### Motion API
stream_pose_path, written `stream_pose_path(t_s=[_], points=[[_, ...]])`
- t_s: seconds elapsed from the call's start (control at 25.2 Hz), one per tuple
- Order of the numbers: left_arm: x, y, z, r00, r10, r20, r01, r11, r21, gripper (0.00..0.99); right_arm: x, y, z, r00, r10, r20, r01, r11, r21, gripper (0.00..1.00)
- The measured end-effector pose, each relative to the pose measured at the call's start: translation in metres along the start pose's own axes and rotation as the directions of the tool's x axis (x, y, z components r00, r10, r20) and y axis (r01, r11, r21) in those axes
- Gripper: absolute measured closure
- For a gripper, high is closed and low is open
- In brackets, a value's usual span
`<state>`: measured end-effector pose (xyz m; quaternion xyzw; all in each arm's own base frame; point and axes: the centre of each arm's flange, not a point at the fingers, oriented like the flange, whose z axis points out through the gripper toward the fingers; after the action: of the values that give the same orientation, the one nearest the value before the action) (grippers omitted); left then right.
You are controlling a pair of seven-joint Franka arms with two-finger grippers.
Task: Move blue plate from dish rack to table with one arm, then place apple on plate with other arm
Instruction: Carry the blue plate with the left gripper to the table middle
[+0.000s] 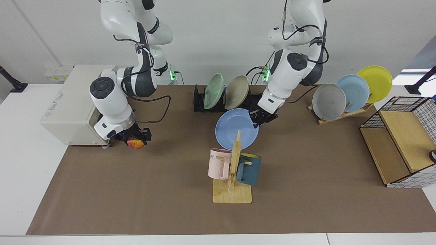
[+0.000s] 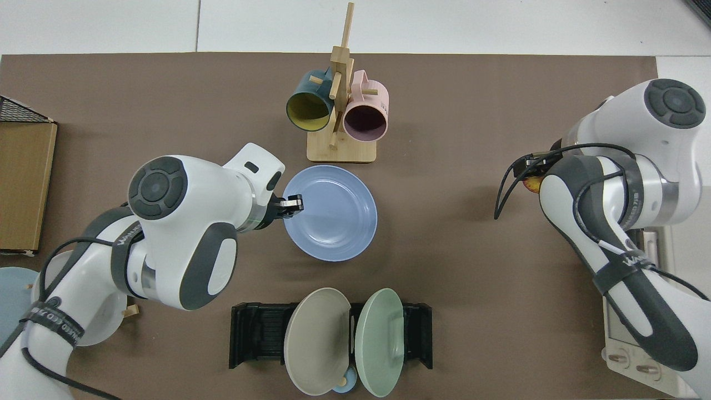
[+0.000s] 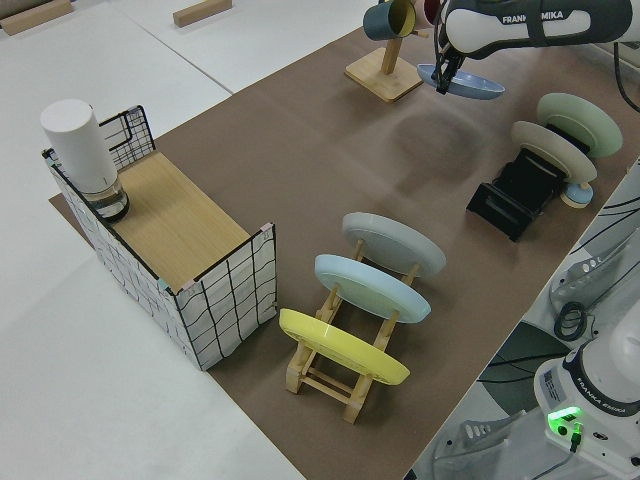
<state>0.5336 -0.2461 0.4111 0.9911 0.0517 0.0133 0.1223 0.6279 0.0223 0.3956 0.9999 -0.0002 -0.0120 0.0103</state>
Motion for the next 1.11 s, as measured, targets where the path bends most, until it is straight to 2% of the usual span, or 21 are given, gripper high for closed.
stream_pose_path(t_s=[0.36, 1.03, 1.11], points=[[-0.015, 0.019, 0.045, 1.0, 0.018, 0.017, -0.018, 1.0, -0.017, 0.921, 0.0, 0.0, -0.018, 1.0, 0.001, 0.003, -0.001, 1.0, 0.0, 0.25], [-0.036, 0.026, 0.069, 1.0, 0.025, 0.015, -0.025, 1.0, -0.016, 0.921, -0.001, -0.003, -0.028, 1.0, -0.006, -0.004, 0.006, 1.0, 0.001, 0.25], [-0.037, 0.027, 0.069, 1.0, 0.027, 0.015, -0.027, 1.0, -0.016, 0.881, -0.001, -0.007, -0.028, 1.0, -0.011, -0.004, 0.011, 1.0, 0.0, 0.25]])
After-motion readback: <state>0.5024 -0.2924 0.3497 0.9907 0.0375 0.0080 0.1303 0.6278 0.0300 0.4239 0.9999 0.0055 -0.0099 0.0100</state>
